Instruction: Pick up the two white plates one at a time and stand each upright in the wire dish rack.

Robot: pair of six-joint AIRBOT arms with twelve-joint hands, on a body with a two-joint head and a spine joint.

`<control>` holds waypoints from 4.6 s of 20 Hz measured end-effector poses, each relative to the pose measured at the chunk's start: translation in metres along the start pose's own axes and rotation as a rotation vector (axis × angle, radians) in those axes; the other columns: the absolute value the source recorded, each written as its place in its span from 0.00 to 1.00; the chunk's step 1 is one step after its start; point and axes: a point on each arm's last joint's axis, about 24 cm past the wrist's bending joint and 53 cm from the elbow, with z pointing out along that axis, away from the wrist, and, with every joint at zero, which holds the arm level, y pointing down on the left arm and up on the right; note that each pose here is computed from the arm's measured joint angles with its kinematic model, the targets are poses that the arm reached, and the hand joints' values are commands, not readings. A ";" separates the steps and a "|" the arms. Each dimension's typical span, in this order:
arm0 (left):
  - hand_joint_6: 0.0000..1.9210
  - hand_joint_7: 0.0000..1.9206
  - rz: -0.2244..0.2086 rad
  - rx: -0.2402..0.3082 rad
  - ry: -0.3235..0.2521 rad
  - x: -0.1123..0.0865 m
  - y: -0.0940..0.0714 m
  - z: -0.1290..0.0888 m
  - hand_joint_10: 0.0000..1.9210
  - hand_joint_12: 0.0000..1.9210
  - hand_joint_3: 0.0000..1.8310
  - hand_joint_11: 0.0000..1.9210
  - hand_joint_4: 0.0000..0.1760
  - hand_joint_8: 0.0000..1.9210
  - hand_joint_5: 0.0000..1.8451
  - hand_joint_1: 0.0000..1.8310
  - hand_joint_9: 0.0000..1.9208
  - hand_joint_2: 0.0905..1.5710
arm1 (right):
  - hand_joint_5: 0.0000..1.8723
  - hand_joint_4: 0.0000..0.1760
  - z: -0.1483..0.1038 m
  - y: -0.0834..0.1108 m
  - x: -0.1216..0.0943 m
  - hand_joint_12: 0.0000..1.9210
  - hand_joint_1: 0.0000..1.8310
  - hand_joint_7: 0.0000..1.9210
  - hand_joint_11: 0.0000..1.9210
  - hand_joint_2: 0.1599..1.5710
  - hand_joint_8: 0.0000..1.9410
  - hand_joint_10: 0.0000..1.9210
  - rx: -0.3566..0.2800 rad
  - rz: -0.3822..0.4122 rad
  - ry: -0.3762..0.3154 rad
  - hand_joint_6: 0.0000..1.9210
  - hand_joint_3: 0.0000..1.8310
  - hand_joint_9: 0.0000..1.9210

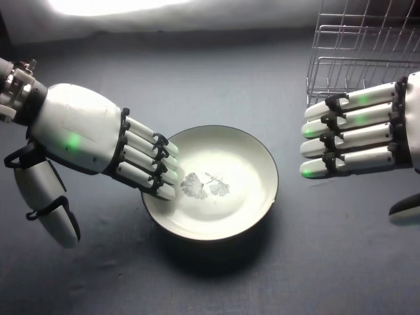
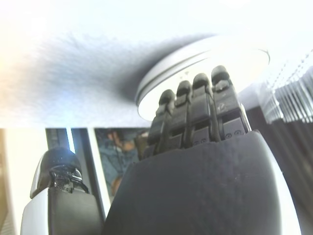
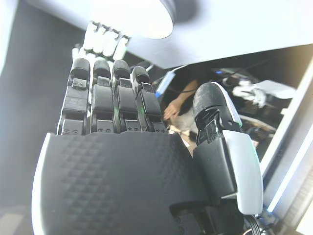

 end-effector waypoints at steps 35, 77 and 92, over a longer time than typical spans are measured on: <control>0.00 0.00 -0.001 0.096 -0.023 -0.010 -0.020 0.066 0.00 0.00 0.00 0.00 0.00 0.00 0.01 0.00 0.00 0.62 | 0.02 0.00 -0.009 -0.006 0.008 0.07 0.57 0.01 0.00 0.69 0.00 0.00 -0.008 -0.001 0.021 0.00 0.00 0.01; 0.00 0.01 -0.002 0.093 -0.032 -0.014 -0.017 0.067 0.00 0.00 0.00 0.00 0.00 0.00 0.01 0.00 0.00 0.64 | 0.34 0.00 0.098 -0.046 0.045 0.64 0.63 0.34 0.08 0.64 0.01 0.02 0.046 0.077 0.045 0.01 0.00 0.32; 0.00 0.01 -0.046 0.082 -0.056 -0.017 -0.015 0.062 0.00 0.00 0.00 0.00 0.00 0.00 0.02 0.00 0.00 0.63 | 0.54 0.00 0.100 -0.038 0.038 0.58 0.76 0.58 0.45 0.64 0.34 0.53 -0.007 0.083 0.013 0.46 0.00 0.56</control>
